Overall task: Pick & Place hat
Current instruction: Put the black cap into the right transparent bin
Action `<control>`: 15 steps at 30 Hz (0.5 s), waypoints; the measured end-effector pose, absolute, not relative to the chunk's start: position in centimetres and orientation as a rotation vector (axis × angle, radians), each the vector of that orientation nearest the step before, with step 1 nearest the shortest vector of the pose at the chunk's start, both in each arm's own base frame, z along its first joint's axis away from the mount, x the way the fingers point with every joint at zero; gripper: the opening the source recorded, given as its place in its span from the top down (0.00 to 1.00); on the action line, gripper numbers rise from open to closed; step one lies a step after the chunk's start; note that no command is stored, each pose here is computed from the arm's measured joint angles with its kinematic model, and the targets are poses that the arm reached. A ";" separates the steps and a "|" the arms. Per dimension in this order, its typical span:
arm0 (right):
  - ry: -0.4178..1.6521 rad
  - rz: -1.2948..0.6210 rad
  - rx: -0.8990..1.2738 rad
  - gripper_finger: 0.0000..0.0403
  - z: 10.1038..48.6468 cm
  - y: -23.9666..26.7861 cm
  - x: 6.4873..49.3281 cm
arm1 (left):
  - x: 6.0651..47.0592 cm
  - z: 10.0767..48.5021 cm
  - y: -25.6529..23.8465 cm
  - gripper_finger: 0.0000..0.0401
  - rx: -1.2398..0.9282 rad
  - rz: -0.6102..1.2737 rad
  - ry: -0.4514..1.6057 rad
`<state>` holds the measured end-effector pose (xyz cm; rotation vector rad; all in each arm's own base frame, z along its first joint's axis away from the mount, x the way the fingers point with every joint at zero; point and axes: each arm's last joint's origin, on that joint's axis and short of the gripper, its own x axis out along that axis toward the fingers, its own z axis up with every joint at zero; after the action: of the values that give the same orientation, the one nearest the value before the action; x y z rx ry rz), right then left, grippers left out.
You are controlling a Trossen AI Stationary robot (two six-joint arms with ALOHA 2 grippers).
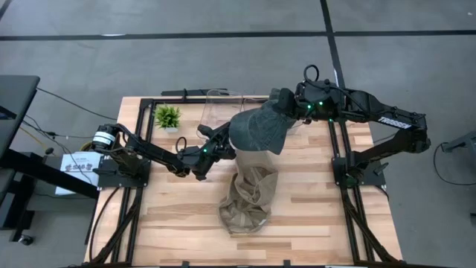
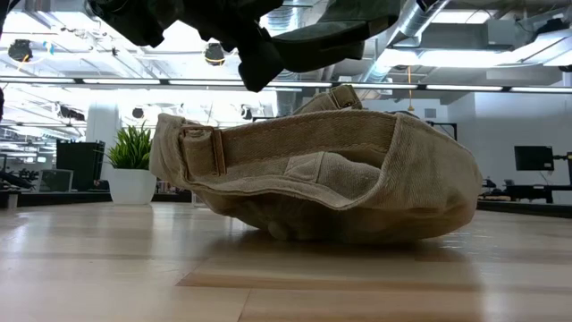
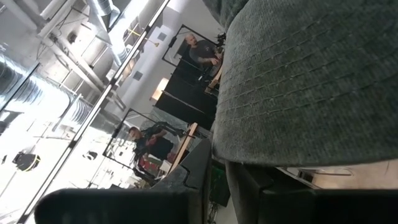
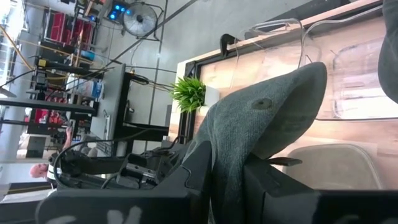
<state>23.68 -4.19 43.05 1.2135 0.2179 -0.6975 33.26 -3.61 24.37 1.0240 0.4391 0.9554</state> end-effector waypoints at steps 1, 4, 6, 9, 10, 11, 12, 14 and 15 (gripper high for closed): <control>0.218 -0.698 1.214 0.89 43.1 -4.2 23.7 | 33.3 24.4 -3.6 0.89 1.024 0.955 0.439; 0.218 -0.698 1.214 0.89 43.1 -4.2 23.7 | 33.3 24.4 -3.6 0.89 1.024 0.955 0.439; 0.218 -0.698 1.214 0.89 43.1 -4.2 23.7 | 33.3 24.4 -3.6 0.89 1.024 0.955 0.439; 0.218 -0.698 1.214 0.89 43.1 -4.2 23.7 | 33.3 24.4 -3.6 0.89 1.024 0.955 0.439; 0.218 -0.697 1.214 0.89 43.1 -4.2 23.7 | 33.3 24.4 -3.6 0.89 1.024 0.955 0.439; 0.216 -0.696 1.222 0.89 43.1 -4.2 23.7 | 33.3 24.4 -3.6 0.89 1.024 0.955 0.439; 0.214 -0.694 1.232 0.89 43.1 -4.2 23.7 | 33.3 24.4 -3.6 0.89 1.024 0.955 0.439; 0.208 -0.695 1.240 0.89 43.1 -4.2 23.7 | 33.3 24.4 -3.6 0.89 1.024 0.955 0.439; 0.208 -0.696 1.240 0.89 43.1 -4.2 23.7 | 33.3 24.4 -3.6 0.89 1.024 0.955 0.439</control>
<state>23.71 -4.19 43.09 1.2404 0.2076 -0.6961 33.26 -3.61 24.37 1.0237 0.4389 0.9554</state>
